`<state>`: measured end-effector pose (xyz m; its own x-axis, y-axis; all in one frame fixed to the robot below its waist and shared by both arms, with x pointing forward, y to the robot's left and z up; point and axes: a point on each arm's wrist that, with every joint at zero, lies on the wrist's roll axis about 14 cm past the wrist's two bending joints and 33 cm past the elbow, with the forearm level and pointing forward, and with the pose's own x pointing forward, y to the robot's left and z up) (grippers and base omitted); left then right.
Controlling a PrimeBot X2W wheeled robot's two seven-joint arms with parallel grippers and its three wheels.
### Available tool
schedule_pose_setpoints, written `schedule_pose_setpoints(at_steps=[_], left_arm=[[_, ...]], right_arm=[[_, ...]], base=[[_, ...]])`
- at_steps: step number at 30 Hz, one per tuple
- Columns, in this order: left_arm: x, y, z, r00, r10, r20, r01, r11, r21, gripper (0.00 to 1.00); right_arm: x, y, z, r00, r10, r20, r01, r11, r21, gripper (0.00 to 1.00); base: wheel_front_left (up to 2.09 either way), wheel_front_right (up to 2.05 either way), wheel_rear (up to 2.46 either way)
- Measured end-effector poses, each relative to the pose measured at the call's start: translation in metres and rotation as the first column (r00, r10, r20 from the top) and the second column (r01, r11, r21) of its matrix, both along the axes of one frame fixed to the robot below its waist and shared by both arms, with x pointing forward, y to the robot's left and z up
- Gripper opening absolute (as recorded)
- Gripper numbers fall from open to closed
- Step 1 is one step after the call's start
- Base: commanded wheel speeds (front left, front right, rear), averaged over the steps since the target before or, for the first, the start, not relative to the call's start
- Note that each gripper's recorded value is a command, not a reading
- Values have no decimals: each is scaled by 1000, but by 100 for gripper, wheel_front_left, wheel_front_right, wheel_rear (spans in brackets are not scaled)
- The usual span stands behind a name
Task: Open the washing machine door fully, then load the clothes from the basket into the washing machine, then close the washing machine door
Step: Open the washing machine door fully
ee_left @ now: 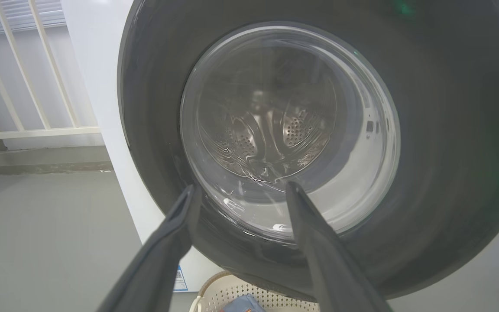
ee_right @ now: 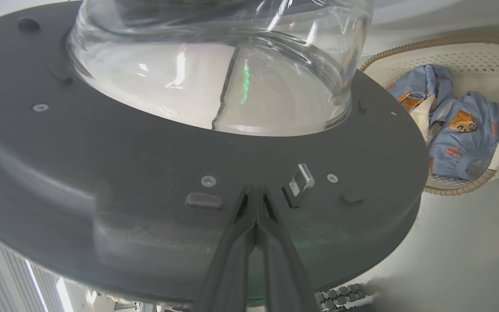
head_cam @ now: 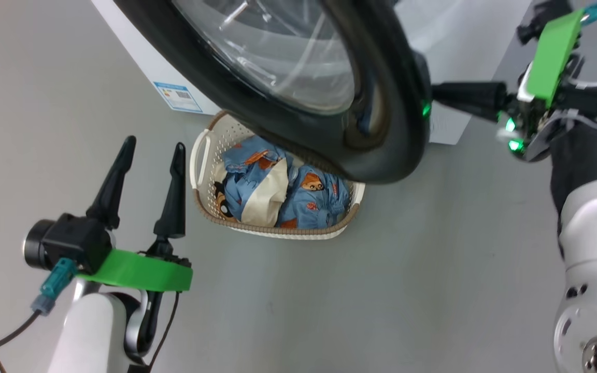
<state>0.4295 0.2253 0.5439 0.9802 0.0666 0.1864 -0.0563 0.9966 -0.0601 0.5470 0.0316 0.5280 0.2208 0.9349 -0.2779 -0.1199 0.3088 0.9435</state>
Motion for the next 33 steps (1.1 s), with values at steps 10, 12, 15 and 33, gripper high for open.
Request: schedule_pose_setpoints(at_steps=[10,12,15,33], left_arm=[[-15,5,7,1000,14,11,-15,1000,12,100],[-18,6,5,1000,19,7,-19,1000,11,100],[-20,6,7,1000,20,11,-21,1000,11,100],[-24,3,-11,999,11,-44,-11,1000,1,100]], right_arm=[[-44,33,-8,994,106,-8,-106,993,52,0],[-54,41,-10,992,128,-11,-127,990,60,0],[-66,51,-13,988,152,-11,-151,986,70,0],[-115,101,-21,972,230,-40,-222,965,141,0]], base=[[0,0,0],[0,0,0],[0,0,0],[0,0,0]])
